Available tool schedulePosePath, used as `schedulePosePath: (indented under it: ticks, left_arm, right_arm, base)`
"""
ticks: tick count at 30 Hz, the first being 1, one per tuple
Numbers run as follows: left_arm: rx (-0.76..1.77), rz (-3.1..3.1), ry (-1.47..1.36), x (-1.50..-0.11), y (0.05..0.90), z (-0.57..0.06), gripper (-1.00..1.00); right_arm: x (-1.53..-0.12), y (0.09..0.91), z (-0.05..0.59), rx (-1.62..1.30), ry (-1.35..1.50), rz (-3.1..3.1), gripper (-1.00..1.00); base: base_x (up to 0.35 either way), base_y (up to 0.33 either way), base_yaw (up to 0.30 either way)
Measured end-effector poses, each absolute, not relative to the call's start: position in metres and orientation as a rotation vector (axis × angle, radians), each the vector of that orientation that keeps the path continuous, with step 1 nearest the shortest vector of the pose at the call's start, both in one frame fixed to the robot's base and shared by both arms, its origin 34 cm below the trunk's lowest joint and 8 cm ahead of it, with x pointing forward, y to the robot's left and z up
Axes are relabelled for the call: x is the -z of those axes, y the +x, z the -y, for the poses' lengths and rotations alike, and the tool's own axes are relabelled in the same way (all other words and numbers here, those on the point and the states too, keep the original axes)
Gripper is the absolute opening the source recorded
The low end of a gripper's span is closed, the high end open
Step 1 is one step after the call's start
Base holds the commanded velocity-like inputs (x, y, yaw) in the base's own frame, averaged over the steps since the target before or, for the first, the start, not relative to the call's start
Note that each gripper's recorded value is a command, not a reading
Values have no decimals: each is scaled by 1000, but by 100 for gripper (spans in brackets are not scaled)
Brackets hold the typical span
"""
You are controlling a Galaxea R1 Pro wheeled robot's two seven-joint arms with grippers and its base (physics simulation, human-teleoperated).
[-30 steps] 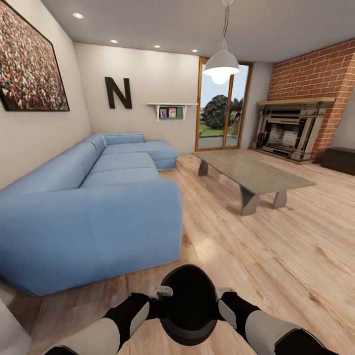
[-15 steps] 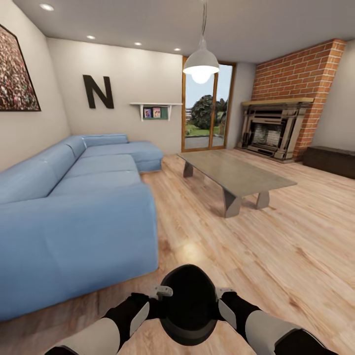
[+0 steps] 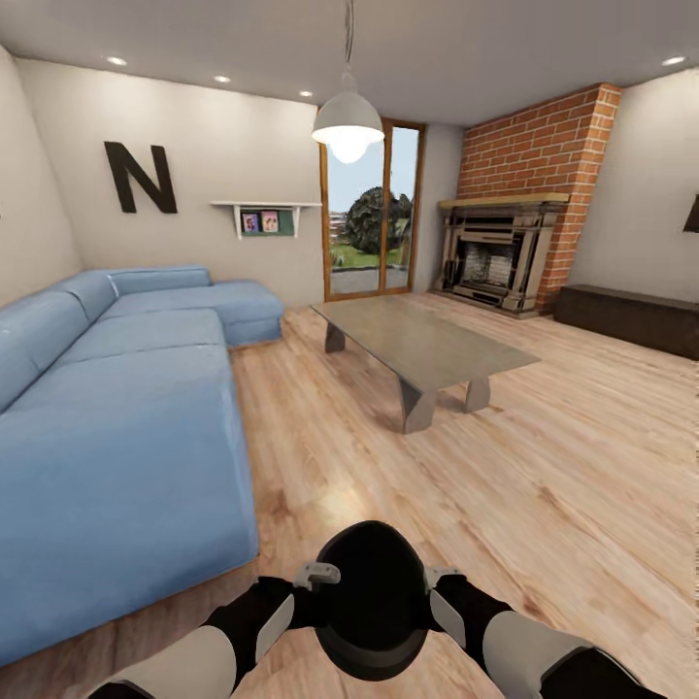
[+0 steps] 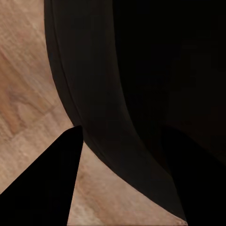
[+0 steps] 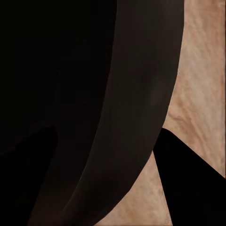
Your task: Place each of the two pumpkins and all three candles from the living room inside a cabinet in the living room (use any cabinet), then make sure every cabinet is closed, and position the cauldron so it is next to a table in the living room.
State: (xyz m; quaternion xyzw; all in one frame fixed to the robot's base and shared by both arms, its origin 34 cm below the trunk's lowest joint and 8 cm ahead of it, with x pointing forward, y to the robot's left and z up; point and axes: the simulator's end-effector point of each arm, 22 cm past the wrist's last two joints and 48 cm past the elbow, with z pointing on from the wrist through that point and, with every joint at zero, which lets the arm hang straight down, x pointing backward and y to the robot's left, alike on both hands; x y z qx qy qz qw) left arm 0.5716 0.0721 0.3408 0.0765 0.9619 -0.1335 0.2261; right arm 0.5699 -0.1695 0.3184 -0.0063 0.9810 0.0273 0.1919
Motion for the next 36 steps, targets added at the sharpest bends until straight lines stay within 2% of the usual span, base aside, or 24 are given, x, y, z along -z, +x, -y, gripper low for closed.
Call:
schedulePosePath:
  ticks: [10, 36]
  left_arm:
    - [368, -2652, 211, -341, 571, -72, -100]
    - [377, -2666, 201, -337, 567, -72, -100]
  right_arm:
    - [-318, 570, 169, -77, -17, -2755, -100]
    - [-316, 566, 170, -73, -21, -2769, -100]
  base:
    - [220, -274, -81]
    - [220, -274, -2]
